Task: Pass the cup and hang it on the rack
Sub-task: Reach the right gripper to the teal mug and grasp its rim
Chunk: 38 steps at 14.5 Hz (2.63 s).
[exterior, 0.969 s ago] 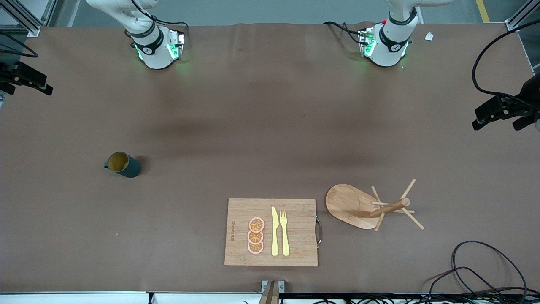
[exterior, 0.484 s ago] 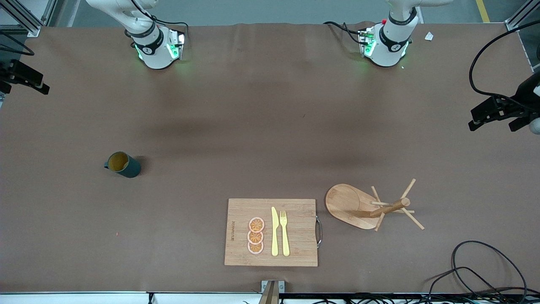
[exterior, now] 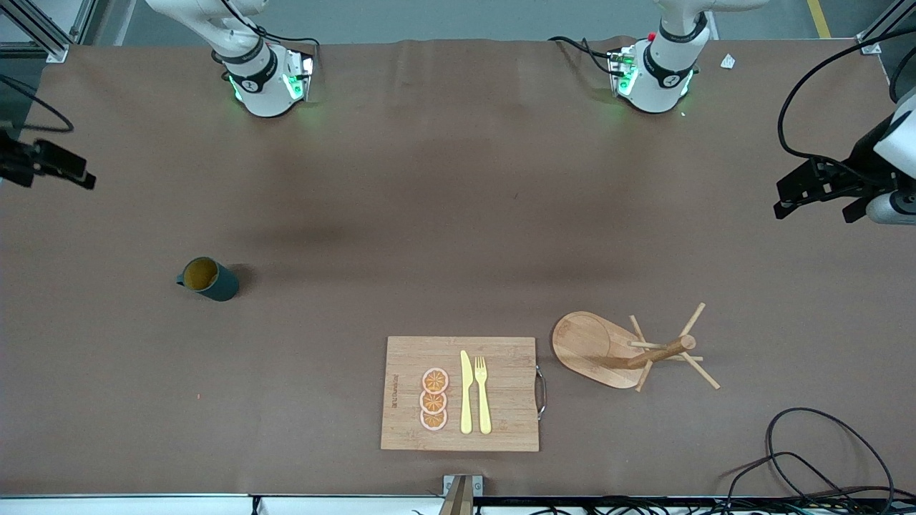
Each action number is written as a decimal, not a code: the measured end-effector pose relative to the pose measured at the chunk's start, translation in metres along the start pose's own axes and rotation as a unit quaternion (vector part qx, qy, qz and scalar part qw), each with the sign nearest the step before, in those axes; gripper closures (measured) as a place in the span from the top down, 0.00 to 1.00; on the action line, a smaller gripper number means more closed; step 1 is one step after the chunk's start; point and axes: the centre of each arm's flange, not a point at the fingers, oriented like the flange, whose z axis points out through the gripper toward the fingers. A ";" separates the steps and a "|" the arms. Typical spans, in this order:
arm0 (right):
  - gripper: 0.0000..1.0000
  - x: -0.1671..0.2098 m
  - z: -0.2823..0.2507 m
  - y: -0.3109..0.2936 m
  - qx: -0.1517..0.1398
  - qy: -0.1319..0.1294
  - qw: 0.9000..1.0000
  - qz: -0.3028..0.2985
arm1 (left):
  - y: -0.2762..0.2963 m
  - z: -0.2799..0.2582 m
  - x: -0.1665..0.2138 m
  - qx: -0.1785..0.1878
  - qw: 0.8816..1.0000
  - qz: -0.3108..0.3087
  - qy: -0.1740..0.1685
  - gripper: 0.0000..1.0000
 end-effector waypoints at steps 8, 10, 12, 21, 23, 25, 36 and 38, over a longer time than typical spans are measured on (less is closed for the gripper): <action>1.00 0.074 0.148 0.006 -0.008 0.009 0.995 -0.097 | -0.002 0.000 0.000 0.000 1.000 -0.001 0.000 1.00; 1.00 0.074 0.194 0.009 -0.009 0.011 0.990 -0.138 | -0.003 0.000 0.000 0.000 1.000 -0.002 0.000 1.00; 1.00 0.070 0.235 0.011 -0.010 0.005 0.982 -0.186 | -0.005 0.000 0.000 0.000 1.000 -0.003 0.000 1.00; 0.97 0.060 0.345 0.040 -0.013 0.001 0.954 -0.299 | -0.005 0.000 0.000 0.000 1.000 -0.003 0.000 1.00; 0.83 0.058 0.362 0.039 -0.012 -0.003 0.951 -0.308 | -0.005 0.000 0.000 0.000 1.000 -0.003 0.000 1.00; 0.77 0.058 0.370 0.037 -0.012 -0.003 0.949 -0.314 | -0.005 0.000 0.000 0.000 1.000 -0.003 0.000 1.00; 0.04 0.059 0.347 -0.002 0.029 -0.020 0.966 -0.256 | -0.005 0.000 0.000 0.000 1.000 -0.004 0.000 1.00; 0.04 0.054 0.314 -0.050 0.026 -0.020 0.978 -0.206 | -0.005 0.000 0.000 0.001 1.000 -0.004 0.000 1.00</action>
